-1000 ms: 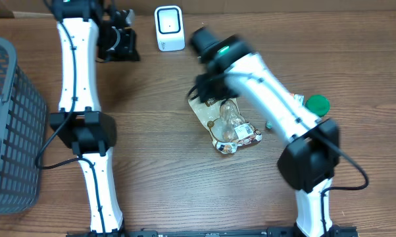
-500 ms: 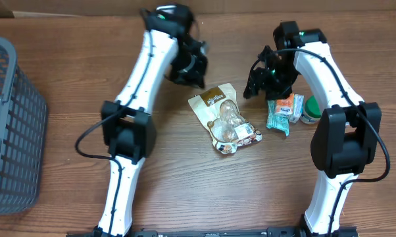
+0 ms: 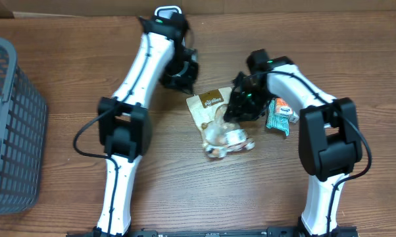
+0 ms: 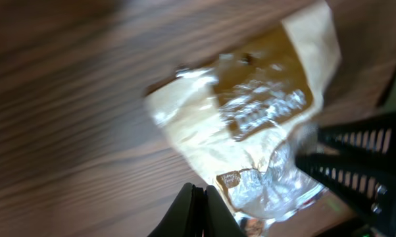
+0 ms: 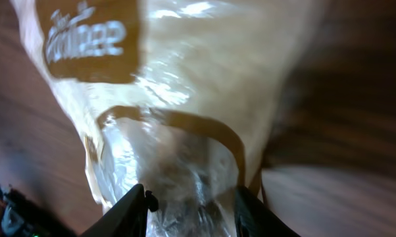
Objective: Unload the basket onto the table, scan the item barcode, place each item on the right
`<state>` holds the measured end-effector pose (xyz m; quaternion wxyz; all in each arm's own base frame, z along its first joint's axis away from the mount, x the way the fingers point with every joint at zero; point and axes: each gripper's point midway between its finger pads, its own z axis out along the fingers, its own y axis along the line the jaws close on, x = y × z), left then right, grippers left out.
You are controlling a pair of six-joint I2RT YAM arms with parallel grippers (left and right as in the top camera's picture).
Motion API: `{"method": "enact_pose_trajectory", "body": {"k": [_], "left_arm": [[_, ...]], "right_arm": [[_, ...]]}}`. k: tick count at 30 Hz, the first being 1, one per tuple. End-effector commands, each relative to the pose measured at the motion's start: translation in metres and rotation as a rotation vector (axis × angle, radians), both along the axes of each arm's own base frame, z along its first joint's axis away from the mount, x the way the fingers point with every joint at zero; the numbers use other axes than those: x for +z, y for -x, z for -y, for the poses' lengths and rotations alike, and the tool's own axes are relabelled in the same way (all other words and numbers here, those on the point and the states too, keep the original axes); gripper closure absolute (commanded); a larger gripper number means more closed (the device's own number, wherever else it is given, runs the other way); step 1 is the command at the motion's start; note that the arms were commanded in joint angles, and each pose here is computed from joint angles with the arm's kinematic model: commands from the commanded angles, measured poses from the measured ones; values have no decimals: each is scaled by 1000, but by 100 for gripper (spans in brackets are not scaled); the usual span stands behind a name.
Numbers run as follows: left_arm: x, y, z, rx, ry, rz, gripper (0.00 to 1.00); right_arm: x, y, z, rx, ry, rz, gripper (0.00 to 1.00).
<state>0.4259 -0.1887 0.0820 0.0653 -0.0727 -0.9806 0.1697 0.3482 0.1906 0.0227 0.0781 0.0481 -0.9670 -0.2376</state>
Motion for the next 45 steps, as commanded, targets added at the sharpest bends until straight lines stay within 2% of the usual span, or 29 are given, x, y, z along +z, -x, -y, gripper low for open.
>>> {"method": "enact_pose_trajectory", "body": {"k": [1,3,4,6,9,14,18,21,25,30,33,38,39,42,45], "left_arm": [[12,-18,-58,87,-56,30,96],[11,-19,-79,126,-74,13,96],[12,-19,-97,157,-76,2,96],[12,-21,-109,184,-77,-2,96],[12,-22,-111,186,-76,1,96],[11,-23,-111,163,-76,12,96],[13,-24,-110,164,-66,19,96],[25,-25,-110,163,-62,48,95],[67,-24,-110,166,-48,143,96],[119,4,-117,163,-71,199,95],[125,13,-116,163,-67,196,96],[130,44,-119,163,-72,183,95],[125,59,-119,183,-64,201,95],[107,80,-114,201,-23,199,95],[68,105,-104,197,31,159,96]], "right_arm": [[-3,28,-40,-79,33,-118,60],[-3,41,-64,-89,46,-138,58],[-3,47,-86,-106,44,-139,53],[4,52,-118,-89,-33,-130,51],[17,47,-132,-60,-71,-91,51],[48,16,-123,-4,-55,38,49],[60,-11,-107,42,-6,168,40],[57,-19,-104,69,-6,204,39],[52,-13,-100,69,12,168,38],[49,-2,-90,65,43,111,36],[47,-1,-86,59,50,99,37],[43,-2,-76,55,98,102,37],[42,-3,-71,54,127,109,37],[41,-5,-70,51,132,114,37],[41,-9,-69,43,127,124,37]]}}
